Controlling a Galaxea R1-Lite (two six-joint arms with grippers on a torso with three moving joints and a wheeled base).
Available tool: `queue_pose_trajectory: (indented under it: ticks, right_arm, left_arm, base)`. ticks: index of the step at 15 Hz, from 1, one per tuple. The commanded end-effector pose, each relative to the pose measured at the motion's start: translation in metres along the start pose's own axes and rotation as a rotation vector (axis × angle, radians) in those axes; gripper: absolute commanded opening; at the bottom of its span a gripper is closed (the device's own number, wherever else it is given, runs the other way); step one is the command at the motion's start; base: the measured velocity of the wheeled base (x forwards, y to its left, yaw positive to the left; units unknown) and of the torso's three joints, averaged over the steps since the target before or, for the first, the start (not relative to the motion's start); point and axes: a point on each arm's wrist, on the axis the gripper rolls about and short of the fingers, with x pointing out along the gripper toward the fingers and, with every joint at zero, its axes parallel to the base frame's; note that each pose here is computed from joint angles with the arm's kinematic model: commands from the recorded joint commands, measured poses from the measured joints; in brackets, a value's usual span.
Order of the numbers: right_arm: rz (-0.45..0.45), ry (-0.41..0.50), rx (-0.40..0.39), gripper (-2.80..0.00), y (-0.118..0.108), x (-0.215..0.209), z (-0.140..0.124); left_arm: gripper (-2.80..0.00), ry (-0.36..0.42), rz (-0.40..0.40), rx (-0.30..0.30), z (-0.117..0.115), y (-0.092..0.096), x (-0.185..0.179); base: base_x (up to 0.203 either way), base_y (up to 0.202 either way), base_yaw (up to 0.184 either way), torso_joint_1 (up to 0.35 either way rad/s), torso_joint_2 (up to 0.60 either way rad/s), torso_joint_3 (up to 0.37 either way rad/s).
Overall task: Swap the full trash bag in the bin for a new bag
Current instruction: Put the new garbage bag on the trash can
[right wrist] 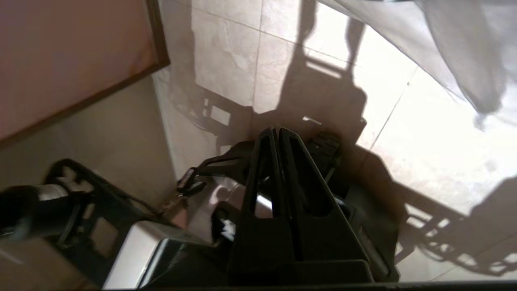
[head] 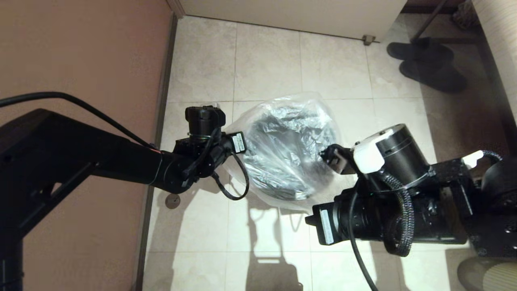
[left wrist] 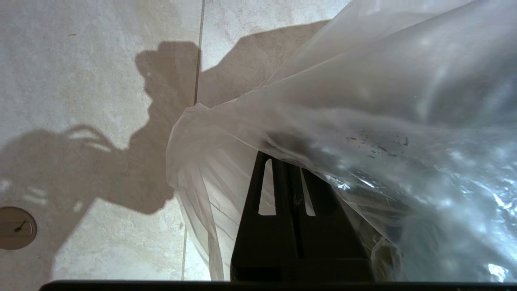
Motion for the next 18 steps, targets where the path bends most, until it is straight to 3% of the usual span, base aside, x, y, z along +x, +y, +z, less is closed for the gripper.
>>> queue_pose_trajectory:
  ticks: [1,5,9,12,15,18]
  right_arm:
    - [0.009,-0.041,-0.024,-2.8,0.004,0.035,-0.006]
    - [0.051,-0.164,-0.135,-2.8,0.009,0.065,-0.002]
    - [0.069,-0.21,-0.141,-2.8,0.011,0.074,0.0]
    - [0.08,-0.223,-0.169,-2.8,0.015,0.083,-0.002]
    - [0.095,-0.311,-0.164,-2.8,0.017,0.098,0.001]
    - [0.018,-0.438,-0.137,-2.8,0.02,0.114,0.012]
  left_arm:
    - [-2.8,-0.005,-0.001,-0.004,0.0,-0.001,-0.001]
    - [-2.8,-0.052,-0.012,-0.022,0.02,-0.001,-0.014]
    - [-2.8,-0.093,-0.027,-0.038,0.037,-0.001,-0.029]
    - [-2.8,-0.098,-0.066,-0.043,0.04,-0.011,-0.043]
    - [-2.8,-0.105,-0.083,-0.059,0.043,-0.016,-0.049]
    - [-2.8,-0.119,-0.088,-0.067,0.049,-0.015,-0.055]
  base:
    - [0.0,0.0,0.0,0.0,0.0,0.0]
    - [0.0,0.0,0.0,0.0,0.0,0.0]
    - [0.0,0.0,0.0,0.0,0.0,0.0]
    - [0.0,0.0,0.0,0.0,0.0,0.0]
    - [0.0,0.0,0.0,0.0,0.0,0.0]
    - [0.0,0.0,0.0,0.0,0.0,0.0]
